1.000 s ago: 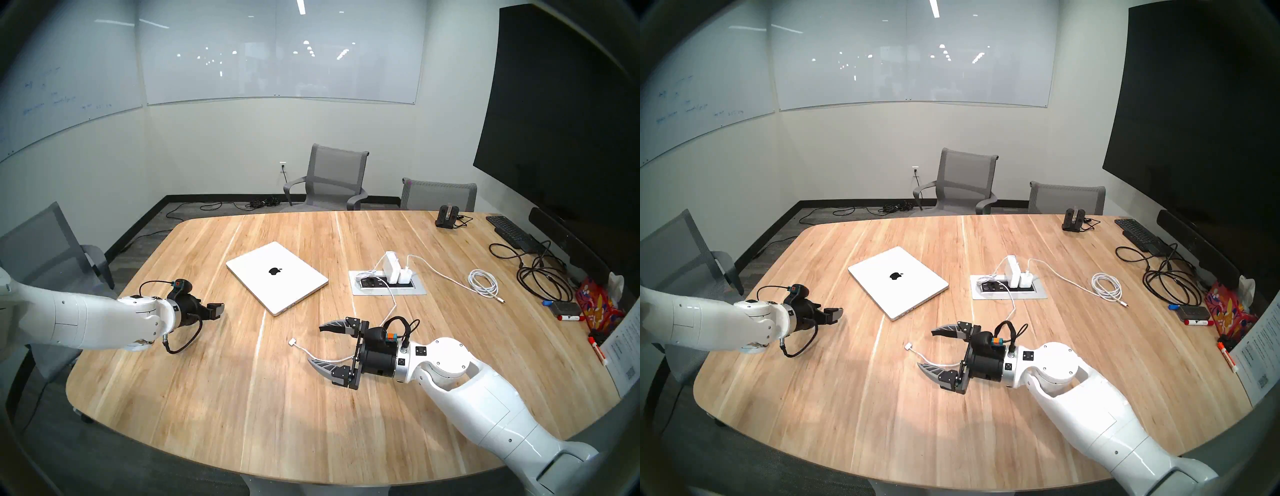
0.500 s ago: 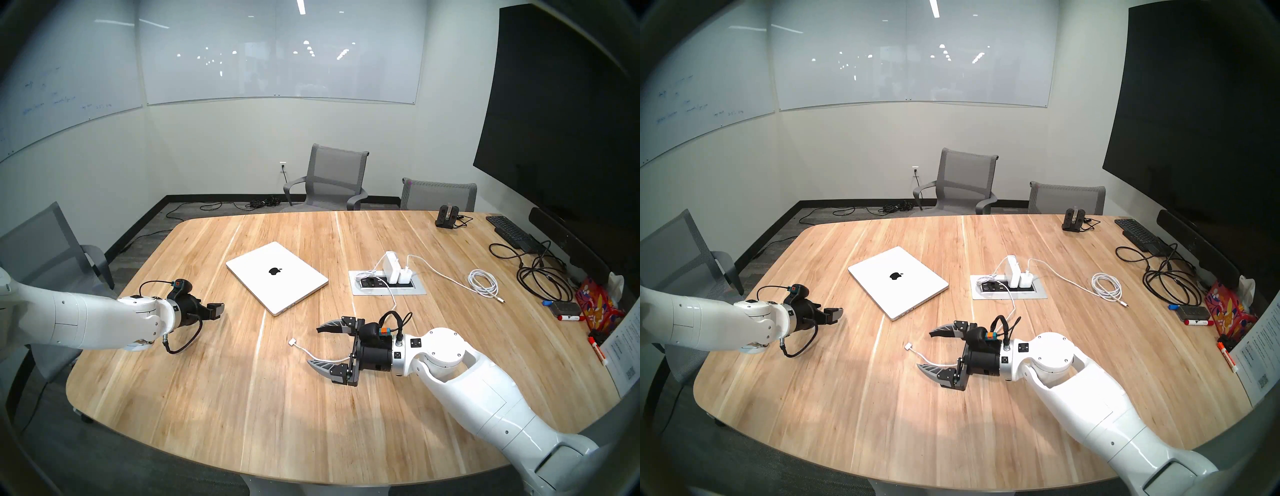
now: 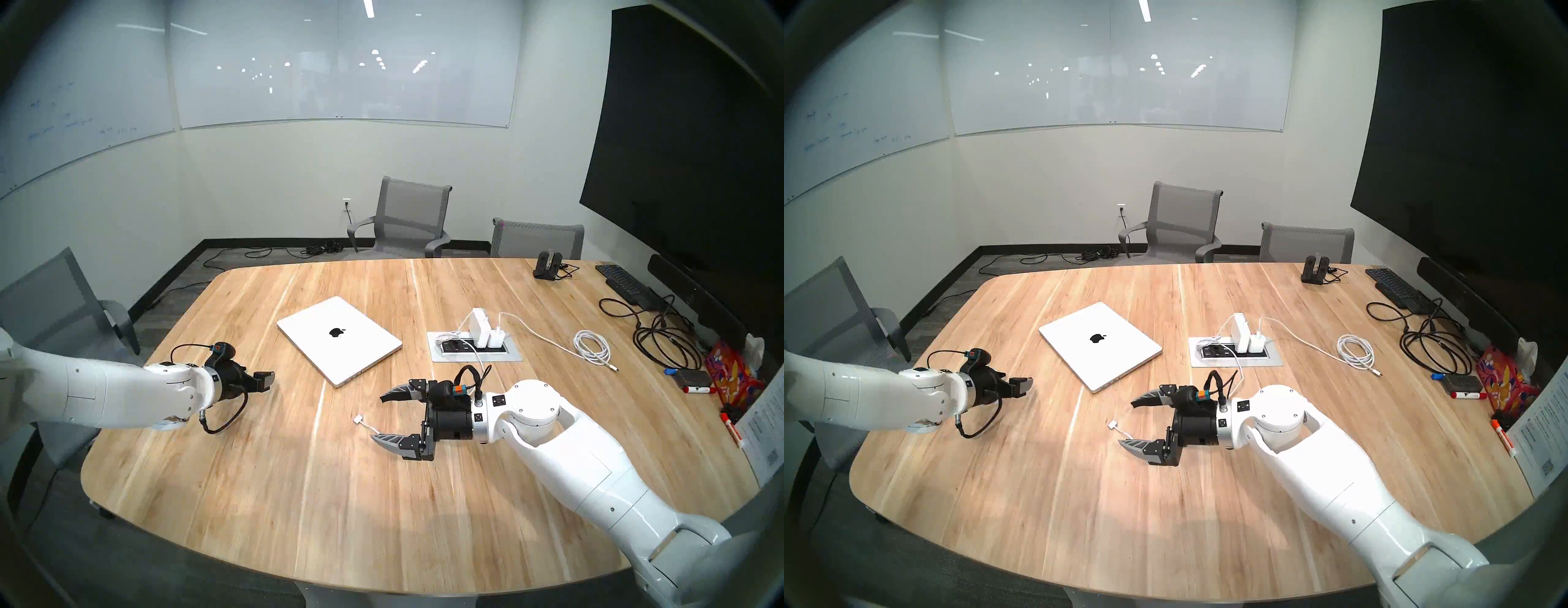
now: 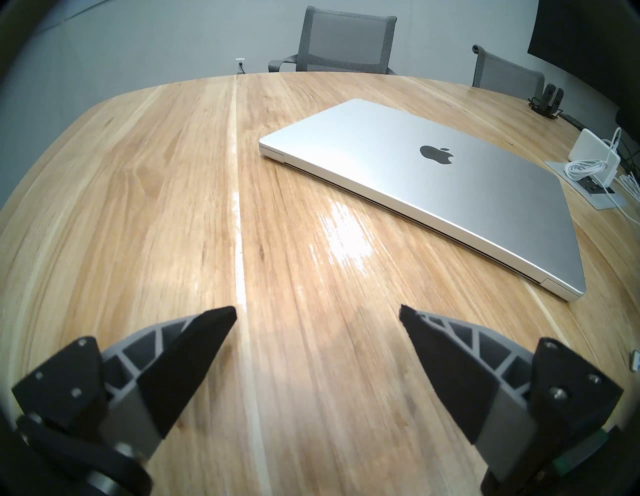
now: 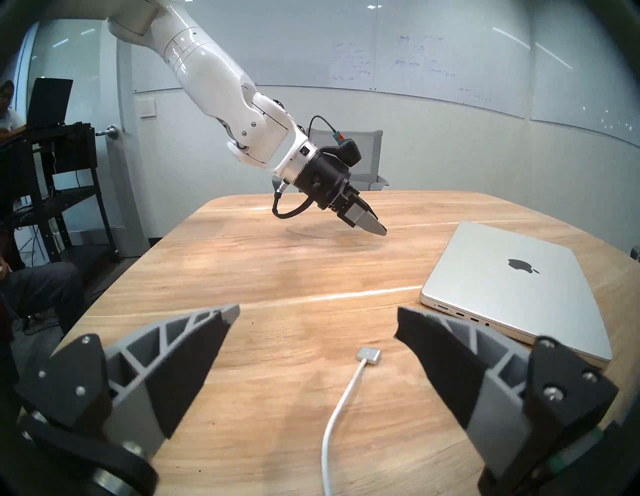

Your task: Plug the charging cable into the port of a MacBook

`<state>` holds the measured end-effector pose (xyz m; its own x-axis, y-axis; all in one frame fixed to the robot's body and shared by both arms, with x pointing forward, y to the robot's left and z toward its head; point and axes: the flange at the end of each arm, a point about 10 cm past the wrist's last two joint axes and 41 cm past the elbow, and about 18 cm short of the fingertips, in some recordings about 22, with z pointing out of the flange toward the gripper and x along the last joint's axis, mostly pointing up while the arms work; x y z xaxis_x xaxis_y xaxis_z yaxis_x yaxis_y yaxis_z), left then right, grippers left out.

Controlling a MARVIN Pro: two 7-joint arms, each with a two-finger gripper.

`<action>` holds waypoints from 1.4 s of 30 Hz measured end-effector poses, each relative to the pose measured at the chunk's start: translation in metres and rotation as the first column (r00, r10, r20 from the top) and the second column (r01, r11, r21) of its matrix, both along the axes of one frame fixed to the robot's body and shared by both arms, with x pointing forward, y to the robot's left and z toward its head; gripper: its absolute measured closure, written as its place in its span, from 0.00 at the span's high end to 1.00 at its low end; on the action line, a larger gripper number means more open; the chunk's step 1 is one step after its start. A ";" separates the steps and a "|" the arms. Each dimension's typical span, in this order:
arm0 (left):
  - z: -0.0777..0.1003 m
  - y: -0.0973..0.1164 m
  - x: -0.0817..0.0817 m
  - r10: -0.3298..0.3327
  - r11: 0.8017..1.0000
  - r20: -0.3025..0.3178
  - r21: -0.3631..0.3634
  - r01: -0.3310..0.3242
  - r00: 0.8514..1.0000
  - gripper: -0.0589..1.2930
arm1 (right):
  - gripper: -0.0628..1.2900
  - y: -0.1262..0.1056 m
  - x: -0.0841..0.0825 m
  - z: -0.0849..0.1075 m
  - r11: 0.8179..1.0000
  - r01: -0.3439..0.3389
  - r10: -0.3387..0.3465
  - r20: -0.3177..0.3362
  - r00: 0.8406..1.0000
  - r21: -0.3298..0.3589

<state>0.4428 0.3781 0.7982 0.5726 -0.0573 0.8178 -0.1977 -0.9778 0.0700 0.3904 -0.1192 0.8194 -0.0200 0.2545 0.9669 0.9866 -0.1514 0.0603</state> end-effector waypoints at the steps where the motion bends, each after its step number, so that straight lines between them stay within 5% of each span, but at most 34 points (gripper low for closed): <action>1: 0.000 0.000 0.000 0.000 1.000 0.000 0.000 0.000 1.000 0.98 | 0.96 0.000 0.001 0.002 1.000 -0.002 0.002 0.002 1.000 -0.004; 14: 0.000 0.000 0.000 0.000 1.000 0.000 0.000 0.000 1.000 0.98 | 0.96 -0.002 0.011 0.011 0.997 0.006 -0.002 0.056 0.998 -0.076; 42: 0.000 0.000 0.000 0.000 1.000 0.000 0.000 0.000 1.000 0.98 | 0.96 0.019 0.010 0.050 0.994 -0.041 0.050 0.087 0.995 -0.101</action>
<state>0.4428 0.3781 0.7982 0.5726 -0.0573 0.8178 -0.1977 -0.9778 0.0700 0.4006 -0.1001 0.8690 -0.1191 0.3453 0.9309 0.9823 -0.0957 0.1612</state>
